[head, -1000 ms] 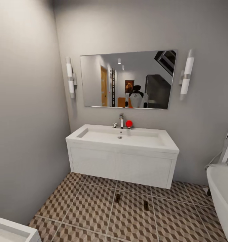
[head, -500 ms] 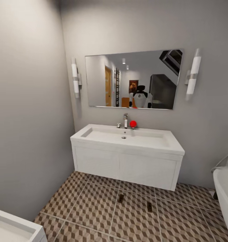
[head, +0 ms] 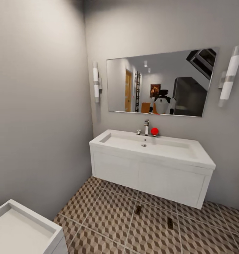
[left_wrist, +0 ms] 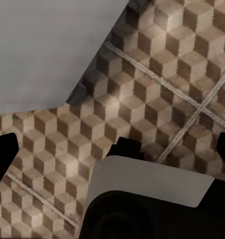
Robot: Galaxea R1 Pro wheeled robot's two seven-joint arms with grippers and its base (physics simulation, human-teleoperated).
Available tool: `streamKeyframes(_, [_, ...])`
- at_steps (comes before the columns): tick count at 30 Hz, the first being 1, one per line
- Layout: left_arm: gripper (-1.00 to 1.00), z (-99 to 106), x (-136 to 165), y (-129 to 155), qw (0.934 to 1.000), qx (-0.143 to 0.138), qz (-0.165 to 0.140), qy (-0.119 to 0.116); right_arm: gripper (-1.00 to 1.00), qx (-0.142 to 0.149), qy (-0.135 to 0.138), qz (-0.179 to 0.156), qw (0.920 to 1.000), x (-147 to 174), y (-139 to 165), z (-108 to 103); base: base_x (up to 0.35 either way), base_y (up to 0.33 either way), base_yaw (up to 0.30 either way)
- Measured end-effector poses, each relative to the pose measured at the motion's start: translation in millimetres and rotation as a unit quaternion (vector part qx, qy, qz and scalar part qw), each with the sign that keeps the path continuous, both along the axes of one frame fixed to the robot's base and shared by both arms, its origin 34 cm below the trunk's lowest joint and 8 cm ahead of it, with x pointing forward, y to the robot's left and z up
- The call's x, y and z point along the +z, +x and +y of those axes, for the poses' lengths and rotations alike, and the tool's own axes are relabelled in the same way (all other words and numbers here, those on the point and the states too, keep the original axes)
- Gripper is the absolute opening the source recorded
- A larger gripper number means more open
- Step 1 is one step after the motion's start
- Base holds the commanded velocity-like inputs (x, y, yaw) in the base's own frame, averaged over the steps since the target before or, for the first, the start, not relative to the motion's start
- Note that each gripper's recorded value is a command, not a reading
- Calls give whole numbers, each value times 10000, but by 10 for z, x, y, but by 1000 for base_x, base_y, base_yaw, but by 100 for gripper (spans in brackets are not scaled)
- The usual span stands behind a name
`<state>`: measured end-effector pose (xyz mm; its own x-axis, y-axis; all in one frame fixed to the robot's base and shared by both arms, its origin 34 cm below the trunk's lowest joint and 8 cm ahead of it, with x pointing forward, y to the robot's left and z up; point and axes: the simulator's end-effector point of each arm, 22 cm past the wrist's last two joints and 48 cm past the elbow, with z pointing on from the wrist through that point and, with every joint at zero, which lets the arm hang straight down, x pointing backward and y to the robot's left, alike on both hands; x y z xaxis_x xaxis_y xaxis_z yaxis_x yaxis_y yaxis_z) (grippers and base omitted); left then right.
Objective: Take the four mousetraps from the cabinet in the bathroom and place them on the bathroom floor. Make sure all four end up on the same floor surface, and ensure that at least two of them are either under or directly next to the same bathroom sink.
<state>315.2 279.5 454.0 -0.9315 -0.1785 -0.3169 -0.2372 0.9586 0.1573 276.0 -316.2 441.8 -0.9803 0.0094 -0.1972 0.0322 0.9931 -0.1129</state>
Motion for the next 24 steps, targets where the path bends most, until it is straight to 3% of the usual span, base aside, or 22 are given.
streamKeyframes(24, [100,10,1,2,10000,-3,-3,7,100,-9,-6,2,10000,1,-2,-11,0,0,282])
